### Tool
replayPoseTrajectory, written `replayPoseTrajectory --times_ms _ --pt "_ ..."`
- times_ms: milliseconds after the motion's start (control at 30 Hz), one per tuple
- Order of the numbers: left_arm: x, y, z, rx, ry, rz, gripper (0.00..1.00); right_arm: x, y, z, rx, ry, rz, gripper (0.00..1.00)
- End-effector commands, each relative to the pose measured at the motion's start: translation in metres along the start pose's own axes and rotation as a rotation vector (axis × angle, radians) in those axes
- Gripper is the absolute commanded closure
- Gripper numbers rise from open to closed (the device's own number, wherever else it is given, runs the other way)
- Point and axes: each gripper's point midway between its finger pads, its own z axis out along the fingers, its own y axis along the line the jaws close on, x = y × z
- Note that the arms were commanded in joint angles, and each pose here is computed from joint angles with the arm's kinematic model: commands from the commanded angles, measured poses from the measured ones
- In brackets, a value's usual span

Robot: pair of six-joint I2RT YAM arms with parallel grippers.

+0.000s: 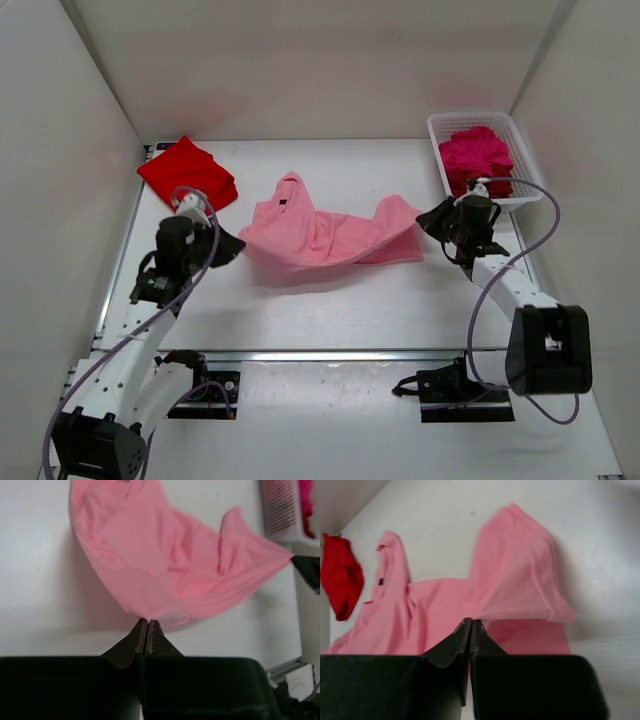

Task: Fold and stack the t-shirts
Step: Flatten out the crumpled T-shirt at the center of the board.

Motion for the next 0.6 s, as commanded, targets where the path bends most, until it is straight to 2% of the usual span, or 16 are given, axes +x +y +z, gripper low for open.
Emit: replayPoseTrajectory --times_ms 0,33,67,133,167,200,233,267,333,367,433,467,500,533,567 --pt "-0.063 -0.038 -0.033 0.066 -0.114 0.064 1.0 -0.063 0.066 -0.038 -0.08 -0.173 -0.172 1.0" --pt "-0.087 -0.048 -0.043 0.072 -0.157 0.082 1.0 -0.062 0.068 -0.045 -0.062 -0.164 -0.182 1.0" --pt "-0.106 -0.06 -0.056 0.083 -0.188 0.104 1.0 -0.082 0.085 -0.062 -0.076 -0.224 -0.223 1.0" --pt "-0.132 -0.076 -0.075 0.092 -0.231 0.119 1.0 -0.094 0.103 -0.089 -0.069 -0.24 -0.288 1.0" --pt "-0.147 -0.086 -0.085 0.106 -0.251 0.124 1.0 -0.108 0.125 -0.108 -0.092 -0.289 -0.314 1.0" --pt "-0.166 -0.101 -0.101 0.134 -0.3 0.137 1.0 -0.122 0.142 -0.13 -0.102 -0.326 -0.343 0.99" --pt "-0.202 -0.133 -0.136 0.172 -0.384 0.16 1.0 -0.142 0.187 -0.182 -0.153 -0.382 -0.418 1.0" --pt "-0.203 -0.133 -0.136 0.173 -0.385 0.16 1.0 -0.138 0.178 -0.18 -0.117 -0.358 -0.428 1.0" --pt "-0.218 -0.142 -0.147 0.153 -0.401 0.174 1.0 -0.155 0.22 -0.226 -0.195 -0.423 -0.464 1.0" --pt "-0.229 -0.151 -0.166 0.158 -0.438 0.183 1.0 -0.15 0.227 -0.236 -0.205 -0.413 -0.488 1.0" --pt "-0.256 -0.169 -0.191 0.151 -0.506 0.206 1.0 -0.169 0.255 -0.275 -0.25 -0.491 -0.48 1.0" --pt "-0.261 -0.168 -0.195 0.123 -0.512 0.208 1.0 -0.162 0.265 -0.283 -0.291 -0.47 -0.5 1.0" --pt "-0.27 -0.18 -0.2 0.134 -0.531 0.218 1.0 -0.173 0.272 -0.296 -0.285 -0.506 -0.484 1.0" --pt "-0.279 -0.189 -0.203 0.13 -0.56 0.22 0.99 -0.176 0.283 -0.3 -0.291 -0.517 -0.501 1.0" --pt "-0.283 -0.189 -0.202 0.121 -0.562 0.215 0.99 -0.17 0.294 -0.287 -0.289 -0.493 -0.541 1.0"
